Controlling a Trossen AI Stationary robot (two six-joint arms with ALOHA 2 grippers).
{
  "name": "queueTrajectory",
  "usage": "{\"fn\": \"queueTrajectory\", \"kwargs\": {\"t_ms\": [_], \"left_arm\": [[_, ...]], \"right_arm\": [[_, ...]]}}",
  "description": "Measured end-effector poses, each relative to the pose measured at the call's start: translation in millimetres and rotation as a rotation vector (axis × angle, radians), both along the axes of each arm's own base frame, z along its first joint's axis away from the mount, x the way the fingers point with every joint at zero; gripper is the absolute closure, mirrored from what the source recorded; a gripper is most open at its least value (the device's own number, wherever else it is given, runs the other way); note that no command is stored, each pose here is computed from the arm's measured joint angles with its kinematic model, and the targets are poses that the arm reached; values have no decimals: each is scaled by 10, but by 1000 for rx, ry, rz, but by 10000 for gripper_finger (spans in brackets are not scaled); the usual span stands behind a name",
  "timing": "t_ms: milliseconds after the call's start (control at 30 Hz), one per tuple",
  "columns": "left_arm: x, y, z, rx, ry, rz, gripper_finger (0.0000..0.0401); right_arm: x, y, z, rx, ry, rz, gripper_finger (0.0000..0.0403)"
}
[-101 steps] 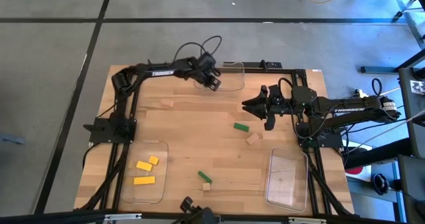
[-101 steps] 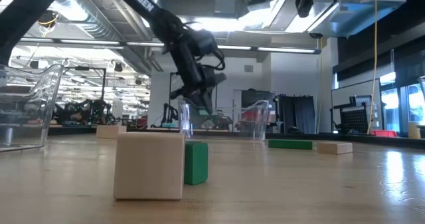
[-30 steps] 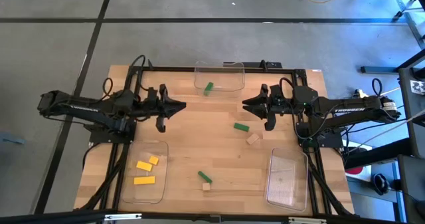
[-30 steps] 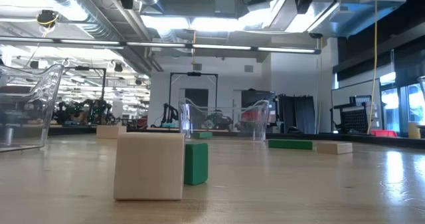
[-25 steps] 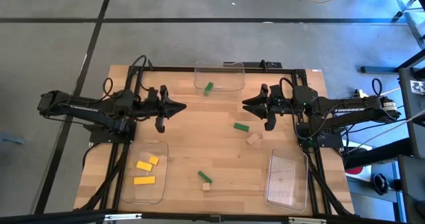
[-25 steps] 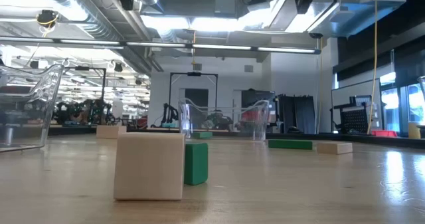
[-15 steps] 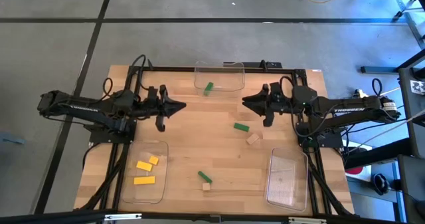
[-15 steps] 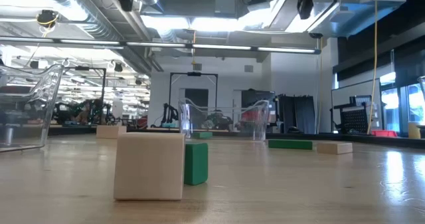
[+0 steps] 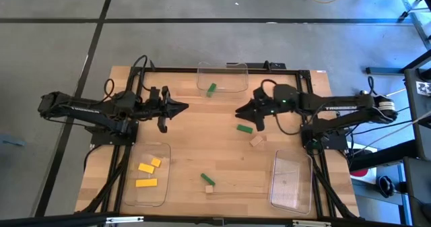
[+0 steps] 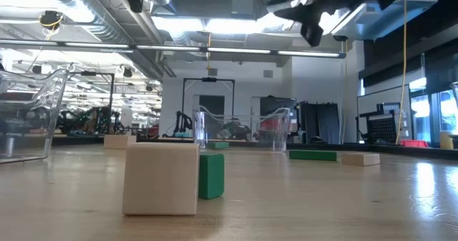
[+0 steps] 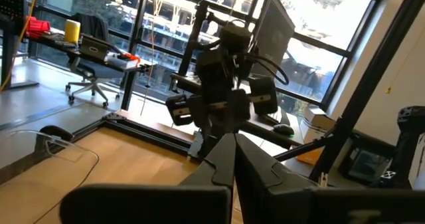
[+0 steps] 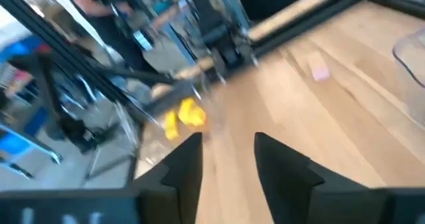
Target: Sort & place blocks by color
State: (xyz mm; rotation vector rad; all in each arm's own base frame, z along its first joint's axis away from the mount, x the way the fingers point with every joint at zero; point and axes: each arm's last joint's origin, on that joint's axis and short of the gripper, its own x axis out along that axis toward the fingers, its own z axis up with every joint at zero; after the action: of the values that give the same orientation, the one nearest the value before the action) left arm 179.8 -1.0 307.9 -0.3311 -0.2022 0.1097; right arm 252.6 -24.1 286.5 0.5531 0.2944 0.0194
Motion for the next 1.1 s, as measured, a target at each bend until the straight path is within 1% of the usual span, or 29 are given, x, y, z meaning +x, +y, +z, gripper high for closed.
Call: {"fn": "queueTrajectory", "kwargs": {"t_ms": [67,233,333,533,667,800,867,967,1100], "left_arm": [[0,0,0,-1,0,1,401],[0,0,0,0,0,1,401],[0,3,0,-2,0,10,401],[-1,7,0,-4,0,24,401],[-1,7,0,-4,0,24,401],[-1,7,0,-4,0,24,401],[-1,7,-1,-4,1,24,401],[-1,7,-1,-4,1,24,401],[-1,7,-1,-4,1,24,401]], "right_arm": [[63,-20,-2,-36,64,8,246],[151,-72,-59,-114,312,-23,191],[170,-90,-117,-149,447,-46,167],[195,-95,-288,-195,588,-4,161],[224,-102,-463,-207,704,22,161],[272,-132,-655,-248,822,-24,161],[308,-139,-745,-245,857,-21,161],[362,-137,-852,-212,885,-18,161],[422,-98,-1010,-209,938,2,161]]}}
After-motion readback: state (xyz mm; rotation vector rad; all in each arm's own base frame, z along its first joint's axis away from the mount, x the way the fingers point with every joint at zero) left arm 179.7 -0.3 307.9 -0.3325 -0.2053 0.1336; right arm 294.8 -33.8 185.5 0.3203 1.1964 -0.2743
